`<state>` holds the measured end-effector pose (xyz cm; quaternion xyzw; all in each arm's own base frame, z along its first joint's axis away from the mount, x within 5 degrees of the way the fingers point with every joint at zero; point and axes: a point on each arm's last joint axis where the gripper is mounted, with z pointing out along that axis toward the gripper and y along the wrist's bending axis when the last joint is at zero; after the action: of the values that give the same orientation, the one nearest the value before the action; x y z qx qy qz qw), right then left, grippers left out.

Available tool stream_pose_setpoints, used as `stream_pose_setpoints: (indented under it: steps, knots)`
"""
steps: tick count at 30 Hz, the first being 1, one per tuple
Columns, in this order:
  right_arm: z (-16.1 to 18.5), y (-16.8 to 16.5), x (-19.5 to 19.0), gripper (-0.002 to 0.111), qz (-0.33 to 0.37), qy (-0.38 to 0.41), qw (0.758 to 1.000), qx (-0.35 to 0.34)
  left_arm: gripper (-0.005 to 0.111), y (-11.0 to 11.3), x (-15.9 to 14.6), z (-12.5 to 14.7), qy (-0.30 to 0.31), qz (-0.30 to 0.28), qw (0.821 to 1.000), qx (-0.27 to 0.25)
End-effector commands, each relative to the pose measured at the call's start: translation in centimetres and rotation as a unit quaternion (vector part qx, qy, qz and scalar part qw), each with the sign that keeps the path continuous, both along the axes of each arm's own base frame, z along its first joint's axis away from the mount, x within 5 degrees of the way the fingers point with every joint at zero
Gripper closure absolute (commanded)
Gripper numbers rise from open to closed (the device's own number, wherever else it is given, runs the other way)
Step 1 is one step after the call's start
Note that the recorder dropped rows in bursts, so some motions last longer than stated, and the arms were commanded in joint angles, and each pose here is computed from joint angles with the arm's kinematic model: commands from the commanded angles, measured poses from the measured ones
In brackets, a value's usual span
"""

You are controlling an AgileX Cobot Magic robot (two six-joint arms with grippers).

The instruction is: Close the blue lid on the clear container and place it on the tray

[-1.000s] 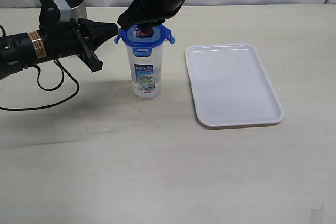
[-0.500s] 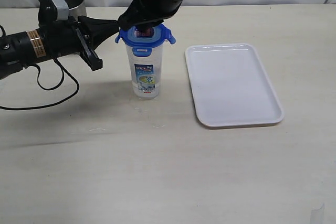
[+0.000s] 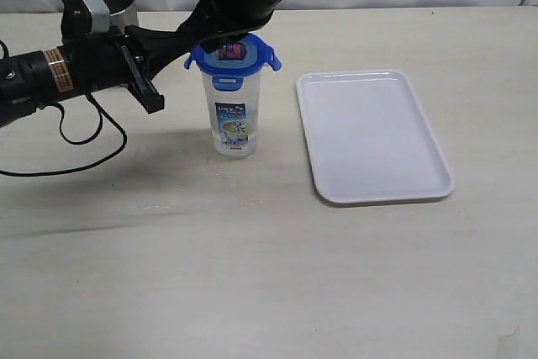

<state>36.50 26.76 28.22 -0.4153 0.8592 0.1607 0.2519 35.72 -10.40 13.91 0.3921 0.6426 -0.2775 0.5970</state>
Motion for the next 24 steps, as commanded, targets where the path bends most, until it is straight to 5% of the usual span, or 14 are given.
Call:
stream_pose_setpoints:
  steps: [1, 24]
  knots:
    - [0.3, -0.6, -0.1, 0.104, -0.016, 0.000, 1.000, -0.022, 0.107, 0.0, 0.1, 0.1, -0.001, -0.001, 1.000, -0.006]
    - [-1.7, -0.9, 0.0, 0.104, -0.010, 0.033, 0.997, -0.070, 0.107, 0.0, 0.1, 0.1, -0.001, 0.000, 1.000, -0.007]
